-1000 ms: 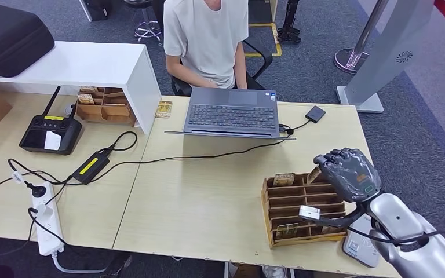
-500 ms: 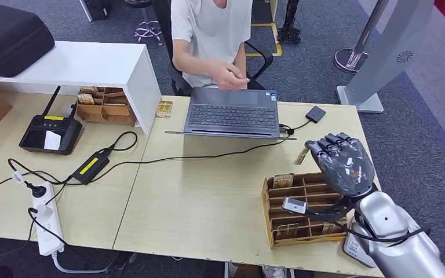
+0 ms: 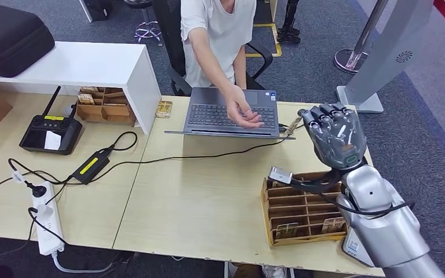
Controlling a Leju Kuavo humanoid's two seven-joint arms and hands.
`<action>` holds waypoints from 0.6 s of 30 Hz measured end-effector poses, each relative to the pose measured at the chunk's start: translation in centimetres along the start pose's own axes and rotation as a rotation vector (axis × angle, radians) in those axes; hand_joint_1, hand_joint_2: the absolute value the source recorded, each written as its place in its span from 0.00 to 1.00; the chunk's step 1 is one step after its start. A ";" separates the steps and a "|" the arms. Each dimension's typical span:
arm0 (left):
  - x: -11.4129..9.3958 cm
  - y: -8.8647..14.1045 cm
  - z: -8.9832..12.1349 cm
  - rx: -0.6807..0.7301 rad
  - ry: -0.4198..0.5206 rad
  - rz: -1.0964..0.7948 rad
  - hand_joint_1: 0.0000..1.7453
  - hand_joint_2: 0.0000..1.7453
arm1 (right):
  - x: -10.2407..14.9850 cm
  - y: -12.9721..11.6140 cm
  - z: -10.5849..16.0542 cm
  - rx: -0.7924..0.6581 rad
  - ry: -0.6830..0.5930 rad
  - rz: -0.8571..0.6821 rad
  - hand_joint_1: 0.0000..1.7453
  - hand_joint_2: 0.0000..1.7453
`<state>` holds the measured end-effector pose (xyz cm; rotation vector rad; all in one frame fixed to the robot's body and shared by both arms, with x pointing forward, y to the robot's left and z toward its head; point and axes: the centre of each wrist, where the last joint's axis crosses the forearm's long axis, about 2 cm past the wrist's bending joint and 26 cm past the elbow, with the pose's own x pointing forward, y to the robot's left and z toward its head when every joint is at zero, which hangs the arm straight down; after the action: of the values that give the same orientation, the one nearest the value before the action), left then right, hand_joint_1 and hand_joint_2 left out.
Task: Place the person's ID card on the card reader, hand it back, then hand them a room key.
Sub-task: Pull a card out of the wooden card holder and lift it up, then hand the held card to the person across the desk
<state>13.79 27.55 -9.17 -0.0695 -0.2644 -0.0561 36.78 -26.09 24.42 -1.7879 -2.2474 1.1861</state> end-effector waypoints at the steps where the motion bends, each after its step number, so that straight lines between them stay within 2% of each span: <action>1: 0.3 -0.1 0.0 -0.002 -0.002 -0.004 0.00 1.00 | -0.1 0.0 -0.8 -0.014 0.006 0.007 1.00 1.00; 7: 1.0 -0.5 0.0 -0.010 -0.006 -0.027 0.00 1.00 | -0.3 0.2 -3.4 -0.050 0.028 0.043 1.00 1.00; 12: 2.3 -1.0 0.1 -0.023 -0.009 -0.061 0.00 1.00 | -1.6 0.9 -6.4 -0.053 0.092 0.087 1.00 1.00; 16: 3.1 -1.7 0.1 -0.038 -0.016 -0.085 0.00 1.00 | -1.9 2.1 -8.0 -0.014 0.101 0.108 0.00 1.00; 18: 3.4 -1.9 0.1 -0.049 -0.021 -0.096 0.00 1.00 | -1.7 2.6 -8.1 0.007 0.096 0.109 0.00 1.00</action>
<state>16.86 25.54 -8.03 -0.1060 -0.2876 -0.1577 43.25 -23.08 29.37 -1.9431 -2.1164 1.0976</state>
